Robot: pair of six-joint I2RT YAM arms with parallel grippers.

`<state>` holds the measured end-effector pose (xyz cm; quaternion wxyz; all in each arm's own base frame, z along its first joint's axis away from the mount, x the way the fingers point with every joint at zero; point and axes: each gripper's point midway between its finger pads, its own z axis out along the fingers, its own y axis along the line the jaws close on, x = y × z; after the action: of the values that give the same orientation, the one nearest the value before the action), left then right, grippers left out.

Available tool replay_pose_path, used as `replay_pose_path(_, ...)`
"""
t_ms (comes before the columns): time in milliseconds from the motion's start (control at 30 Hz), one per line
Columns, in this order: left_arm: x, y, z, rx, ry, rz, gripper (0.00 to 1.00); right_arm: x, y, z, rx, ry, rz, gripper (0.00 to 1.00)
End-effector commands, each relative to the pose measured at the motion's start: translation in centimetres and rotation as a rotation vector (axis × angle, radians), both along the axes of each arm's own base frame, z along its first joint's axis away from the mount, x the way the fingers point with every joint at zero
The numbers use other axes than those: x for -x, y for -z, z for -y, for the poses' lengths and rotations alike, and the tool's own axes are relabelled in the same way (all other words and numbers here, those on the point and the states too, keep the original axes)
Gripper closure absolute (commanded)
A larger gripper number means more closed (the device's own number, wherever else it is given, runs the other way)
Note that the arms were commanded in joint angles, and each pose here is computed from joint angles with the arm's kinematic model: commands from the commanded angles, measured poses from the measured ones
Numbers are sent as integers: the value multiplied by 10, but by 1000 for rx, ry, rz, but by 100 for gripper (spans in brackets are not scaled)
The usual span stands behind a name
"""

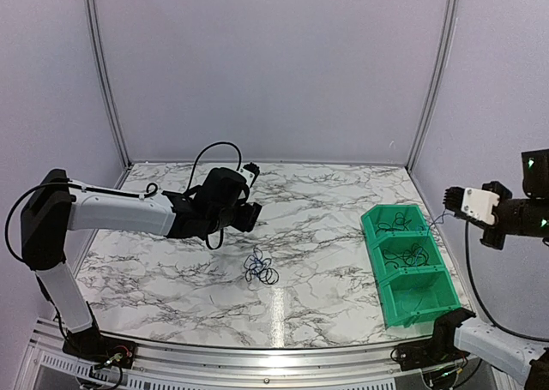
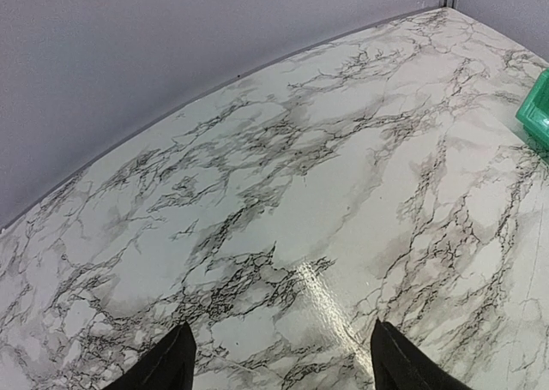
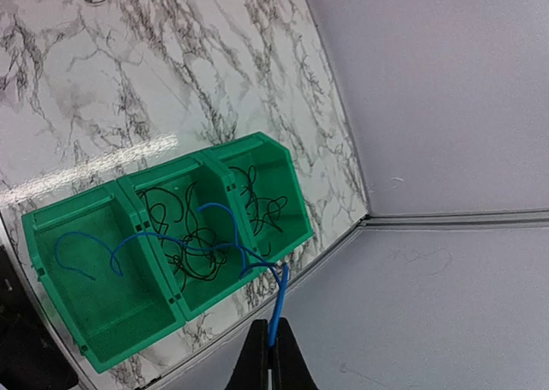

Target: Untangle the cables

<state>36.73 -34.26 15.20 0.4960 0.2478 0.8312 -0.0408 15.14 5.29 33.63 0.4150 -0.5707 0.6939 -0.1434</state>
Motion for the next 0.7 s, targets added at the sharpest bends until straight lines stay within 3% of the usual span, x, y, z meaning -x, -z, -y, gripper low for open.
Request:
replay_pose_path(0,-2,-2,-1,-13,-1,8,28,4,38,11,80,20,-62,100)
replay_pose_path(267,-1,-4,-1,-13,1,5,28,4,95,12,140,0,-219,100)
replay_pose_path(533,0,-8,-1,-8,2,7,28,11,170,11,201,-34,-493,100)
replay_pose_path(667,0,-9,-1,-13,2,10,28,12,184,10,199,-19,-575,100)
